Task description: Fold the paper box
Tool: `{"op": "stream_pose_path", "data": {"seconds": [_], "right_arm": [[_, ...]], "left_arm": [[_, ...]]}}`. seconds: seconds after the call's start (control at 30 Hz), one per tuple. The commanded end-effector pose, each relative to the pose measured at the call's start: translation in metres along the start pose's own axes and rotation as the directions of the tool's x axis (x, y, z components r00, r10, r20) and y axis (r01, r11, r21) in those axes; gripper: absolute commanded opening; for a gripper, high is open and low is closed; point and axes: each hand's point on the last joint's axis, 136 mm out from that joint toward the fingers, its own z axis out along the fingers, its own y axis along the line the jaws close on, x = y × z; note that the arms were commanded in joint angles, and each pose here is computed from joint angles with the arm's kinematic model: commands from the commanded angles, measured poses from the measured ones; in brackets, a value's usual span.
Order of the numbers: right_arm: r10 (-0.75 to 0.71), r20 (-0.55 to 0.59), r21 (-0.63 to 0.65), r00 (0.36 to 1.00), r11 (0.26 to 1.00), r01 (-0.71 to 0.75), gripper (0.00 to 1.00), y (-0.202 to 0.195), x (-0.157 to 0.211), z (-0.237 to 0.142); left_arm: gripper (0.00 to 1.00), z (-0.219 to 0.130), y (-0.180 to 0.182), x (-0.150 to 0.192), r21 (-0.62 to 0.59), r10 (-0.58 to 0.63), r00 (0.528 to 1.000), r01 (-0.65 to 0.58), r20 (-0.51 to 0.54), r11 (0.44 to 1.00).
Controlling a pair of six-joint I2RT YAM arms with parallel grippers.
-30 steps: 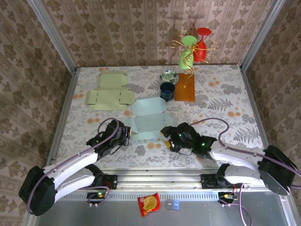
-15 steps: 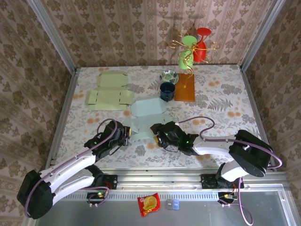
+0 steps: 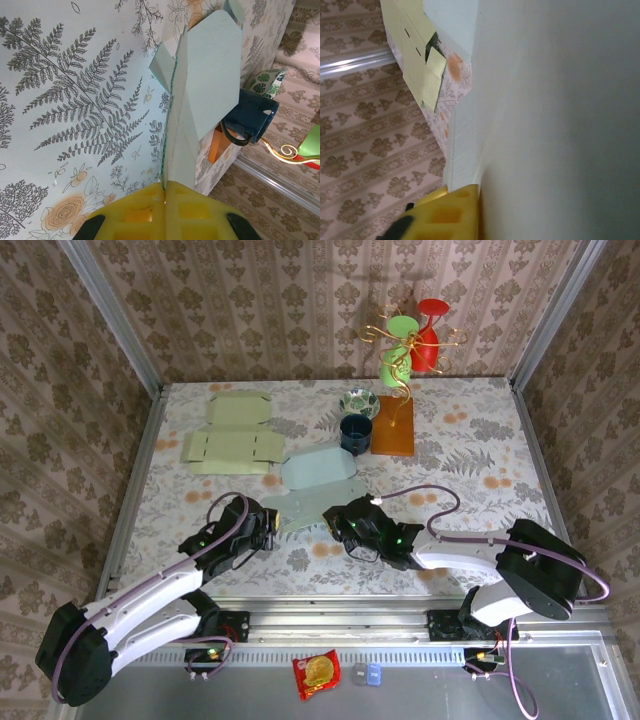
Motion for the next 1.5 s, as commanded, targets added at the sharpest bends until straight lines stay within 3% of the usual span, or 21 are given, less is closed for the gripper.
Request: {"op": "stream_pose_path", "data": {"seconds": [0.0,0.07,0.1,0.2,0.27,0.4,0.63,0.77,0.93,1.13,1.33,1.47], "right_arm": [[0.004,0.057,-0.001,0.998,1.0,-0.004,0.0,0.006,-0.008,-0.004],[-0.001,0.062,-0.006,0.998,1.0,0.001,0.0,0.012,-0.009,-0.007],[-0.019,0.072,0.0,0.997,1.0,0.019,0.0,0.017,-0.01,-0.008],[-0.072,0.107,-0.013,0.992,0.997,0.073,0.0,0.055,-0.013,-0.036],[-0.101,0.137,-0.025,0.985,0.994,0.105,0.0,0.079,-0.017,-0.054],[-0.089,0.2,-0.03,0.976,0.995,0.097,0.0,0.116,-0.026,-0.097],[-0.084,0.293,0.045,0.952,0.996,0.074,0.0,0.155,-0.043,-0.18],[-0.057,0.299,0.0,0.952,0.998,0.06,0.0,0.18,-0.045,-0.197],[0.034,0.292,0.056,0.956,0.997,-0.052,0.0,0.171,-0.056,-0.187],[0.193,0.204,0.022,0.96,0.979,-0.202,0.0,0.142,-0.093,-0.115],[0.205,0.193,0.039,0.96,0.976,-0.216,0.0,0.13,-0.119,-0.09],[0.236,0.183,0.042,0.954,0.968,-0.247,0.0,0.121,-0.126,-0.078]], "left_arm": [[0.0,-0.007,-0.009,0.006,0.008,-0.023,1.0,0.023,-0.017,1.0],[0.0,-0.009,-0.013,0.008,0.019,-0.007,1.0,0.007,-0.023,1.0],[0.1,-0.012,-0.015,0.008,0.018,0.01,1.0,-0.01,-0.023,1.0],[0.55,-0.03,-0.02,0.006,-0.007,0.093,0.996,-0.093,-0.016,0.996],[0.68,-0.047,-0.024,0.003,-0.032,0.16,0.987,-0.16,0.0,0.987],[0.83,-0.088,-0.036,-0.014,-0.041,0.271,0.96,-0.269,0.069,0.962],[0.77,-0.111,-0.064,-0.025,-0.002,0.346,0.934,-0.347,0.09,0.938],[0.74,-0.111,-0.091,-0.024,-0.015,0.448,0.89,-0.448,0.085,0.894],[0.71,-0.092,-0.112,-0.008,-0.035,0.548,0.836,-0.548,-0.01,0.836],[0.59,-0.062,-0.133,0.022,0.032,0.639,0.755,-0.642,-0.145,0.766],[0.59,-0.055,-0.174,0.065,0.13,0.741,0.652,-0.73,-0.162,0.671],[0.6,-0.038,-0.185,0.099,0.152,0.746,0.631,-0.733,-0.211,0.663]]}}
